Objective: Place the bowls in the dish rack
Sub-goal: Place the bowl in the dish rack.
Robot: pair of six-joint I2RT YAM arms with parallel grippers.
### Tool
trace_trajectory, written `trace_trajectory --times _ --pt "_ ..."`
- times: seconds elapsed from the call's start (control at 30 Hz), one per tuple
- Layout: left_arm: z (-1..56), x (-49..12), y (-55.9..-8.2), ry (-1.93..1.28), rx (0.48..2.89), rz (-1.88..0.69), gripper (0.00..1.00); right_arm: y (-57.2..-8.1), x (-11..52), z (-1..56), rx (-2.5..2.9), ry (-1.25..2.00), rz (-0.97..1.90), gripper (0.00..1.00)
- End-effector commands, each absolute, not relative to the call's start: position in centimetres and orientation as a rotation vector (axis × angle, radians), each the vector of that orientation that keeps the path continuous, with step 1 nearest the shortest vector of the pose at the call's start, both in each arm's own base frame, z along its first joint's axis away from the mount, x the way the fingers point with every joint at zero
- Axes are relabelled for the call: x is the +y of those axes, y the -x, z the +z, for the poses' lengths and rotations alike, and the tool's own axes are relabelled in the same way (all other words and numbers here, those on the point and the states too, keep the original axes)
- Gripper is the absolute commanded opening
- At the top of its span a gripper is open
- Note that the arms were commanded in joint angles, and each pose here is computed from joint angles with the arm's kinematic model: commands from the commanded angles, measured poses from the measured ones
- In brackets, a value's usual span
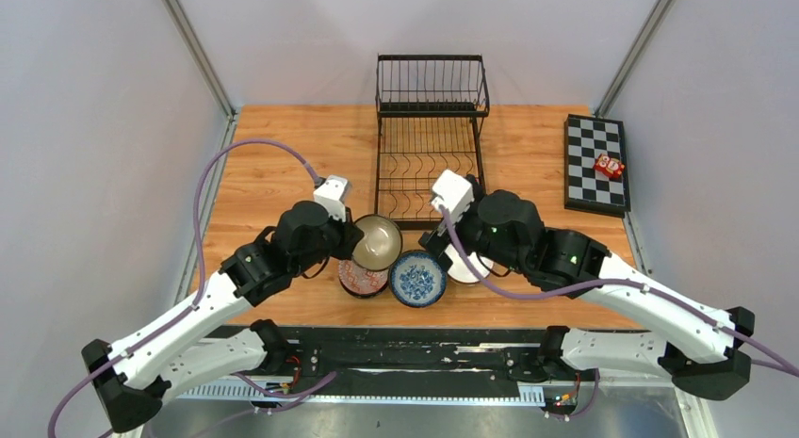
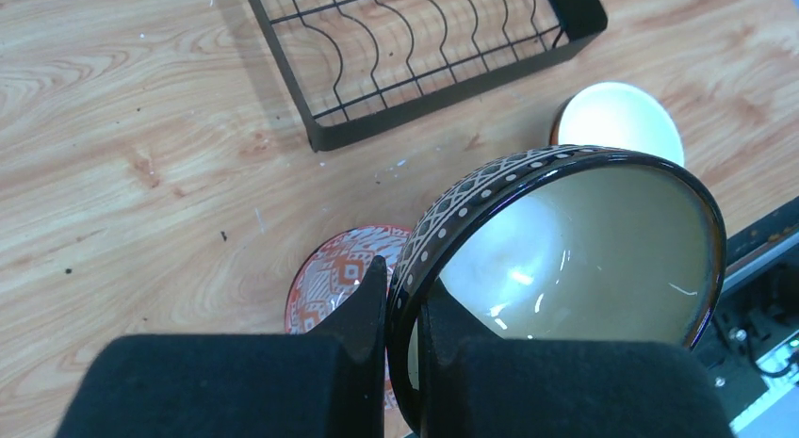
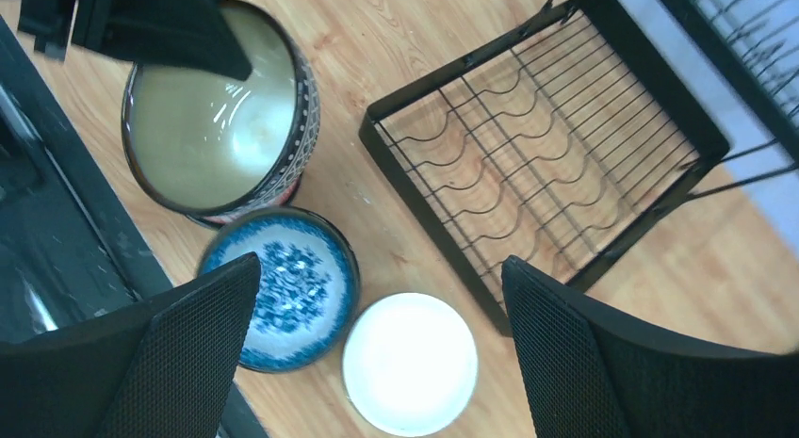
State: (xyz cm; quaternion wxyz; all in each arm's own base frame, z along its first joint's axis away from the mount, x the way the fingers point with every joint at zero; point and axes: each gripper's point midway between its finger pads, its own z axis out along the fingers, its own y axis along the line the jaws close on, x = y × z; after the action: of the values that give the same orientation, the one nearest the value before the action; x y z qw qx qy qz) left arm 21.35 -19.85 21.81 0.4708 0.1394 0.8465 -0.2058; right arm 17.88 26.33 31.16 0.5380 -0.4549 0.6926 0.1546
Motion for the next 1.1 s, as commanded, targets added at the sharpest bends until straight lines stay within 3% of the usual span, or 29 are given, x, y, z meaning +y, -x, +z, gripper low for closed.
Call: trace_trajectory --times 0.0,0.23,0.6,1.07 --pt "26.2 -21.2 -22.5 -0.219 1.884 -0.706 0.00 -17.7 26.8 31.5 1.758 0.806 0.637 1.00" --pt "27.4 -21.9 -22.8 -0.145 1.764 -0.921 0.00 -16.5 28.1 32.3 1.724 0.656 0.922 1.00" --pt "31.1 -23.2 -21.4 -0.089 1.508 -1.282 0.00 -16.3 29.6 33.7 1.693 0.526 1.103 1.00" --pt "34.7 -23.5 -20.5 -0.122 1.323 -1.408 0.00 -15.5 31.9 35.3 1.642 0.575 1.235 1.00"
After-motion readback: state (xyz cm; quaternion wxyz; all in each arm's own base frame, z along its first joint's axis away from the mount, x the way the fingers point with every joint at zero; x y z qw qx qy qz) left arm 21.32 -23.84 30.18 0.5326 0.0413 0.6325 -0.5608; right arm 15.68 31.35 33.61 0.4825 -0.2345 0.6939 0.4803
